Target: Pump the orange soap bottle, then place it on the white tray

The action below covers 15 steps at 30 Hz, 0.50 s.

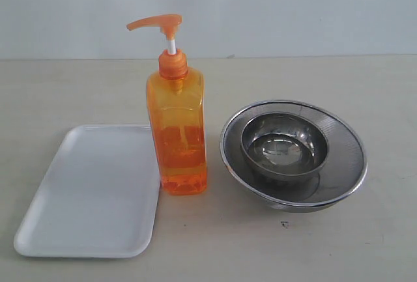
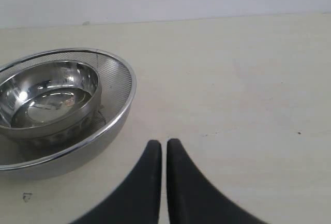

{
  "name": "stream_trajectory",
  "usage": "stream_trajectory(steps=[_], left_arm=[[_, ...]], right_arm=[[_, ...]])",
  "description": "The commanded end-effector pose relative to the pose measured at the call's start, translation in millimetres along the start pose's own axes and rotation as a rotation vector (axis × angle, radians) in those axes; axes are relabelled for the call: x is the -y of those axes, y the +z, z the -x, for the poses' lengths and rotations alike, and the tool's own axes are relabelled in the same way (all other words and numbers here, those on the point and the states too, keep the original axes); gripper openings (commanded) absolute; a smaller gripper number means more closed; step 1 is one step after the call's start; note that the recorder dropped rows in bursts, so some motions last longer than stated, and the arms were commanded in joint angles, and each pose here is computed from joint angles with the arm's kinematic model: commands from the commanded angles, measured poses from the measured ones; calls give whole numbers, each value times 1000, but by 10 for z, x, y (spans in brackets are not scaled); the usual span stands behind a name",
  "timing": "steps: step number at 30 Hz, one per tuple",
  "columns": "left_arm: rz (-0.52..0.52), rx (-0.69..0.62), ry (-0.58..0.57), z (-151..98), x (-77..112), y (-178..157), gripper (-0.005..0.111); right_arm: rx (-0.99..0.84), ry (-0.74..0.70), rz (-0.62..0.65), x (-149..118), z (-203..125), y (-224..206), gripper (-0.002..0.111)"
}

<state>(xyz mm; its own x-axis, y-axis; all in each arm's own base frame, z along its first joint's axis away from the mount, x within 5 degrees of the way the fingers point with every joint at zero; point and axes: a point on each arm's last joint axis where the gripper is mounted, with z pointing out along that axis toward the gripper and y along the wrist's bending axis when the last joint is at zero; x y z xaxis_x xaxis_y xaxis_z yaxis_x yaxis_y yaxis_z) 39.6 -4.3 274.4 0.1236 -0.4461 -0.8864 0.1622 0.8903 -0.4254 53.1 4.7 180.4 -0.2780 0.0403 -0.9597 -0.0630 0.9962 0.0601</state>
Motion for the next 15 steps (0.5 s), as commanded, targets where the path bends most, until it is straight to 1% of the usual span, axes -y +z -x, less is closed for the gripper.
stream_trajectory(steps=[1,2,4,6,7,8,10,11,12,13,15], left_arm=[[-11,29,-35,42,18,-6,5],[-20,50,-57,61,25,-7,5],[-43,109,-55,120,47,-13,5],[-46,113,-78,235,102,33,5],[-33,87,-85,345,153,141,5],[-13,46,-65,441,200,258,5],[19,-26,-31,537,249,438,5],[36,-69,-3,591,277,534,5],[52,-122,54,664,315,650,5],[74,-202,128,685,328,811,5],[85,-250,171,751,357,1088,5]], right_arm=[[10,-5,-7,4,7,-3,0],[10,-5,-7,4,7,-3,0],[10,-5,-7,4,7,-3,0],[10,-5,-7,4,7,-3,0],[10,-5,-7,4,7,-3,0],[10,-5,-7,4,7,-3,0],[10,-5,-7,4,7,-3,0],[10,-5,-7,4,7,-3,0],[10,-5,-7,4,7,-3,0],[10,-5,-7,4,7,-3,0],[10,-5,-7,4,7,-3,0]])
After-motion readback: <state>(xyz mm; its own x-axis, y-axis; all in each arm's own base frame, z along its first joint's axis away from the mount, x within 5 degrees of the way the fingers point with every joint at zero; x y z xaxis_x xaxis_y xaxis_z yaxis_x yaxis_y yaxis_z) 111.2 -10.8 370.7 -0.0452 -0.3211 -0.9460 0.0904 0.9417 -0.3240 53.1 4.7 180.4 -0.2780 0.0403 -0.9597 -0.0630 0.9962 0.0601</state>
